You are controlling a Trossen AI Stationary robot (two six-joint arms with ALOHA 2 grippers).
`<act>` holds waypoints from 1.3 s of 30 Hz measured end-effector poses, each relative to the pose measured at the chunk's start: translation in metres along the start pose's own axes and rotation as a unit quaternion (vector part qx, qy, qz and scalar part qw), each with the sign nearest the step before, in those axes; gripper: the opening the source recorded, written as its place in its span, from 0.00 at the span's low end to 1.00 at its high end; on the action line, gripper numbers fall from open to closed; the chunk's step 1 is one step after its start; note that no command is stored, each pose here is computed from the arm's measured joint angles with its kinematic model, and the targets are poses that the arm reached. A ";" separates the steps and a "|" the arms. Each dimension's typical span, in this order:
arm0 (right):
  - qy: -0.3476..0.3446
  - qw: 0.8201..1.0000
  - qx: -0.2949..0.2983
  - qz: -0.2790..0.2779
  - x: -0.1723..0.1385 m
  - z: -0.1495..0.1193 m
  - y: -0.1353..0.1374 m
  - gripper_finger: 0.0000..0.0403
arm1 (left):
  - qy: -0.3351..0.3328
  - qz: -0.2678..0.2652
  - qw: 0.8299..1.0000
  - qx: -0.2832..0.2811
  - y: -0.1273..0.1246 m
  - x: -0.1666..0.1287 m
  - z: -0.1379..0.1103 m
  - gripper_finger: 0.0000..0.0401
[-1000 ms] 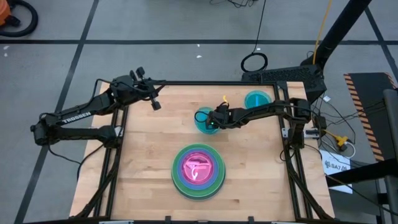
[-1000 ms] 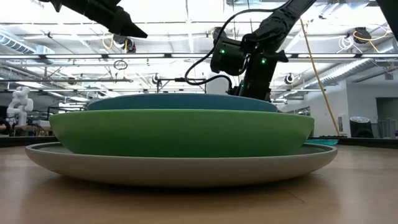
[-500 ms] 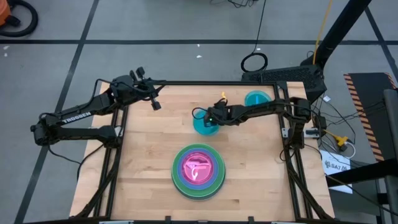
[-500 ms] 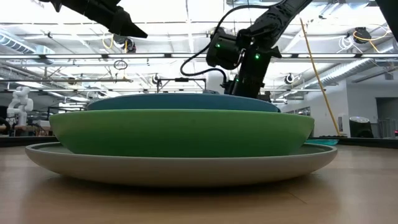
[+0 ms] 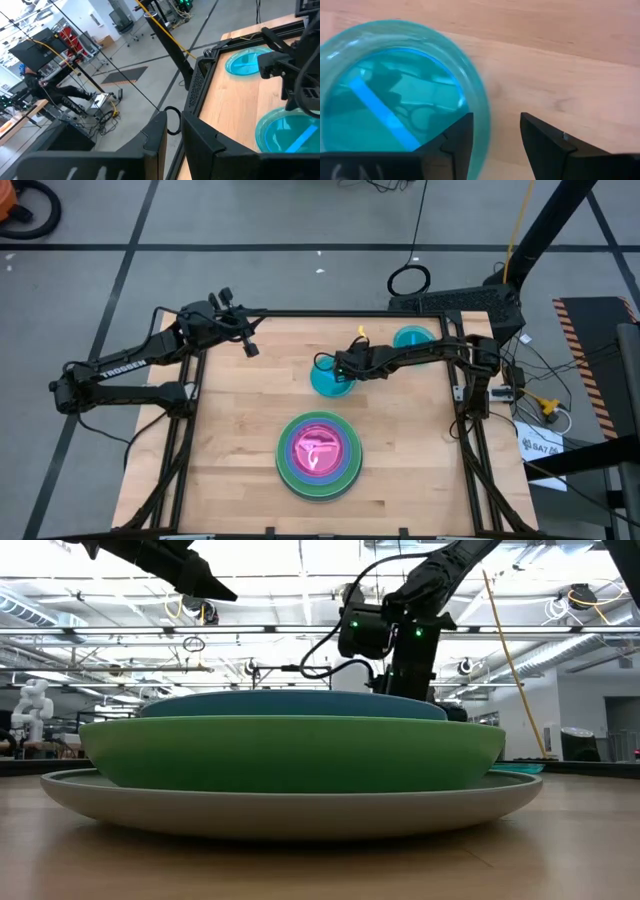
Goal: Stack plastic plates
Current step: Stack the bottom small blue plate on top of the small pink plate
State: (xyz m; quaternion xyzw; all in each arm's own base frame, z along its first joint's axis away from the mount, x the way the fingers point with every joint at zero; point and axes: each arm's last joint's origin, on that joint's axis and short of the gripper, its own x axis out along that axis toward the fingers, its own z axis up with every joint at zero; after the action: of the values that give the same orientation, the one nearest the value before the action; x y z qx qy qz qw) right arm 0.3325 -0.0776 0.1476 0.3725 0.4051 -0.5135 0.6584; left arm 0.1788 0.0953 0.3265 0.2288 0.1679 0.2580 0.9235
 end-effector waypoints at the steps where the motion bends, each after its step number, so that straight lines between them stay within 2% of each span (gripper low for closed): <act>1: -0.002 1.000 0.006 0.005 0.001 -0.002 0.000 0.38 | 0.000 0.000 1.000 0.000 0.000 0.000 0.000 0.16; 10: -0.011 1.000 0.018 0.024 0.019 -0.013 0.005 0.38 | 0.000 0.000 1.000 -0.001 0.000 0.000 0.000 0.16; 27: -0.040 0.998 0.013 0.044 0.018 -0.012 0.010 0.09 | 0.000 0.000 1.000 -0.001 0.000 0.000 0.000 0.16; 39: -0.048 0.997 -0.003 0.055 0.018 -0.010 0.012 0.04 | 0.000 0.000 1.000 -0.001 0.000 0.000 0.000 0.16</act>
State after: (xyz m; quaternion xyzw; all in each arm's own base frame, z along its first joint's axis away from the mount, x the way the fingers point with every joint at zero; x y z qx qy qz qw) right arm 0.3457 -0.0729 0.1285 0.3672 0.3535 -0.4922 0.7056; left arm 0.1788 0.0953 0.3265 0.2279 0.1676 0.2582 0.9238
